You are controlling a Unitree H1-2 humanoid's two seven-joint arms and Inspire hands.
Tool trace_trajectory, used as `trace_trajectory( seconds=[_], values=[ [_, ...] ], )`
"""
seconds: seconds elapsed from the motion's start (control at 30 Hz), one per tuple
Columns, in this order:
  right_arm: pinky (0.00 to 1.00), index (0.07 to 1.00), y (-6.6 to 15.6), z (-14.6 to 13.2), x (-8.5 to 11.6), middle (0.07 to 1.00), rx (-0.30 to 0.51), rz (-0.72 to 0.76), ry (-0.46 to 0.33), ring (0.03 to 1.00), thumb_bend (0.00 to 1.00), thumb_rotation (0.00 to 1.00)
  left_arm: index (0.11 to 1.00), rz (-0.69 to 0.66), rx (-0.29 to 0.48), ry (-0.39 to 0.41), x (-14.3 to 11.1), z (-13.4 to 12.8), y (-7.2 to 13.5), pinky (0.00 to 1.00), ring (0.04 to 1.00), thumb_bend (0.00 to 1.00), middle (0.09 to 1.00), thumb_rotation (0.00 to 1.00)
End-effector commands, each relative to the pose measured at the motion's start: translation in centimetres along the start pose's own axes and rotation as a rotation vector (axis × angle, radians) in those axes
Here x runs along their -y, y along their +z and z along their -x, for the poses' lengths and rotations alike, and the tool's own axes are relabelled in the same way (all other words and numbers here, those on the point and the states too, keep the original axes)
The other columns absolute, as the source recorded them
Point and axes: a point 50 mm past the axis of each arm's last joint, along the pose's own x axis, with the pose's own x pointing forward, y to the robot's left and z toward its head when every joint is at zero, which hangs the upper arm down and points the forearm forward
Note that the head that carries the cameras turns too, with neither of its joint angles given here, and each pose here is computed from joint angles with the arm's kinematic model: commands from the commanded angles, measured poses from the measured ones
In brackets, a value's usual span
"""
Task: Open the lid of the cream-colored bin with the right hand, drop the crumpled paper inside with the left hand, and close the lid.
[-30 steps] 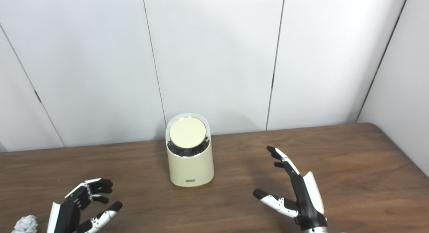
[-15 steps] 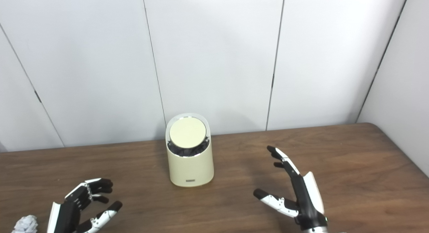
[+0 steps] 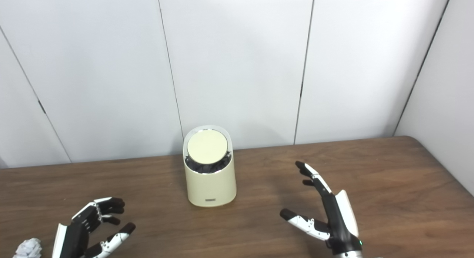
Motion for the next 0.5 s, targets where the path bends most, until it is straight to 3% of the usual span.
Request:
trace_trajectory(
  seconds=[0.0, 0.27, 0.47],
  values=[
    [0.8, 0.872, 0.5, -0.4, -0.8, 0.88, 0.0, -0.012, -0.014, 0.869, 0.68, 0.68, 0.628, -0.016, 0.043, -0.001, 0.0, -0.6, -0.1, 0.51, 0.619, 0.72, 0.641, 0.15],
    [0.8, 0.888, 2.1, -4.6, 0.0, 0.878, 0.055, -0.005, -0.027, 0.865, 0.81, 0.76, 0.629, -0.009, 0.03, 0.004, 0.3, -0.5, 0.0, 0.51, 0.623, 0.73, 0.644, 0.15],
    [0.78, 0.865, 4.3, -9.5, 0.2, 0.864, 0.123, 0.023, -0.044, 0.852, 0.86, 0.74, 0.628, -0.01, 0.029, 0.004, 0.4, -0.5, 0.0, 0.51, 0.621, 0.74, 0.642, 0.17]
  ],
)
